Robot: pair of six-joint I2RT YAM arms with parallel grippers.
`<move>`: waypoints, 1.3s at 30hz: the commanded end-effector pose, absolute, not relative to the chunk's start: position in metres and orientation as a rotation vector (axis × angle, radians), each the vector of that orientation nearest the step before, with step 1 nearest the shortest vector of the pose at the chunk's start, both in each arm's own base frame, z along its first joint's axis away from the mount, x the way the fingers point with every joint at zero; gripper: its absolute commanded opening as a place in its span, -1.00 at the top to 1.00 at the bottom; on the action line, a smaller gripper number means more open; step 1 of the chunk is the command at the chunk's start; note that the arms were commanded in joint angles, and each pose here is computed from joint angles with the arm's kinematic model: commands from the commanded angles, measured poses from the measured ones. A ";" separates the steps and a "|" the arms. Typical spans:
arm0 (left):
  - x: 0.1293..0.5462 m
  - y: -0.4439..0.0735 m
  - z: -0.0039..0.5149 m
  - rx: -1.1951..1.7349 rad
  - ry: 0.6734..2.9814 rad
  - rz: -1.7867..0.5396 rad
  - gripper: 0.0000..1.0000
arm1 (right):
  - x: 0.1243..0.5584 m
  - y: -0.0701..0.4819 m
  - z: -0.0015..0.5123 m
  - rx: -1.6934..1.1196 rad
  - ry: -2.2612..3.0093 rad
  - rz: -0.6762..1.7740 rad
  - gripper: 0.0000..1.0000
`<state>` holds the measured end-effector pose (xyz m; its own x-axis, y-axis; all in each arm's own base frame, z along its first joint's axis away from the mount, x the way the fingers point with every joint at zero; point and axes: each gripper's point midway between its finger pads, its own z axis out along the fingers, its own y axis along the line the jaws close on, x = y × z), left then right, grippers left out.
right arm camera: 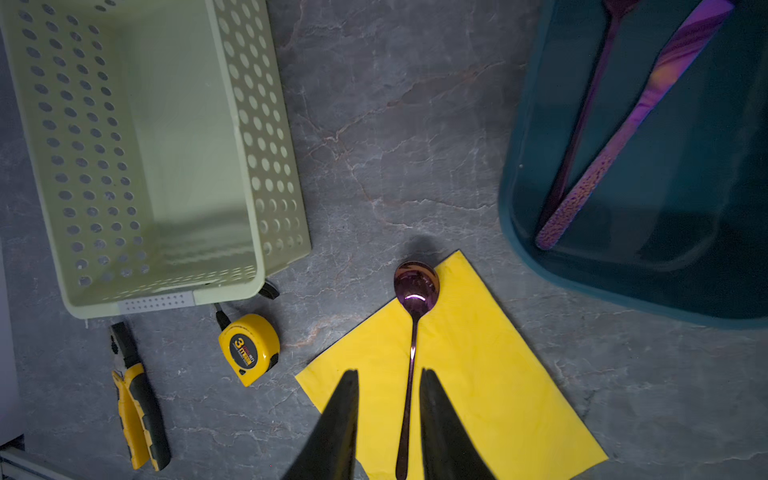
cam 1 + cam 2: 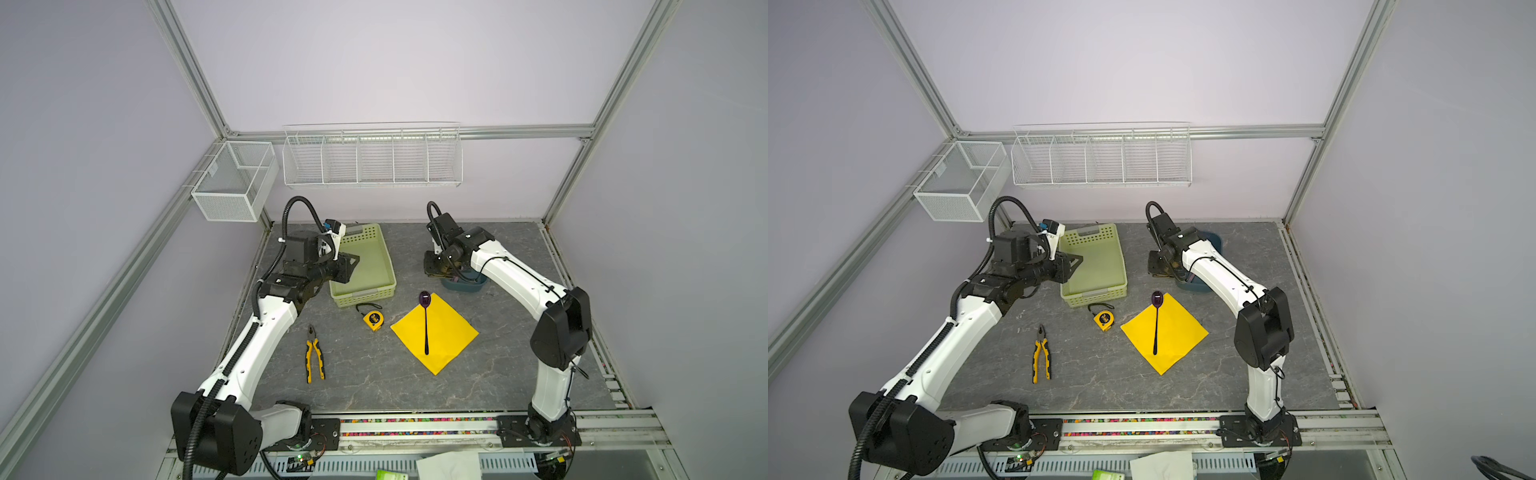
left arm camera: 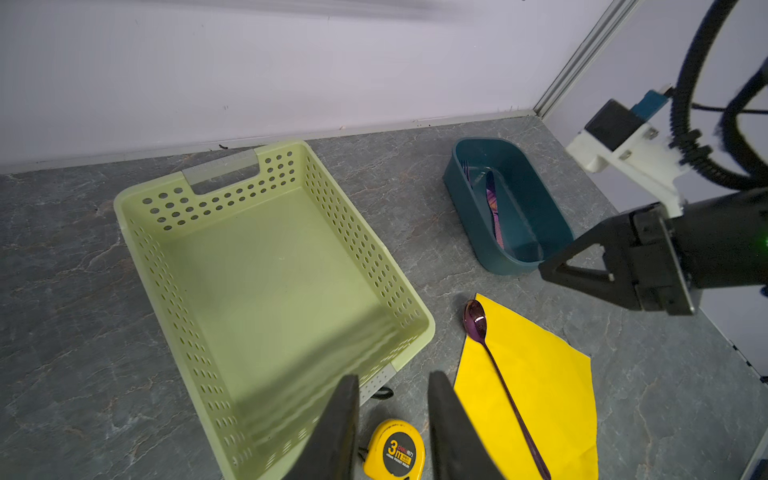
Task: Place the utensils on the paper napkin and roll it up
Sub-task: 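Move the right gripper back over the teal tub above the fork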
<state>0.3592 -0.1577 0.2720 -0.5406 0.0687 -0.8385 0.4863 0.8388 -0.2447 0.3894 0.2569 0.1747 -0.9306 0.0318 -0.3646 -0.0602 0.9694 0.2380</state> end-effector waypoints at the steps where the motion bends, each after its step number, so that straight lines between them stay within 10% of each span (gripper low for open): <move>1: 0.360 -0.149 0.268 0.409 2.100 -0.512 0.41 | 0.394 0.232 0.176 -0.041 2.783 0.289 0.39; 39: 0.370 -0.140 0.256 0.401 2.110 -0.420 0.40 | 0.512 0.153 0.068 0.222 2.916 0.152 0.40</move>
<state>0.3670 -0.1418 0.2597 -0.5342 0.1039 -0.8389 0.4297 0.8880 -0.1636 0.5101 0.1605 0.0733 -0.9652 0.1576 -0.2088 0.1270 0.9801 0.1526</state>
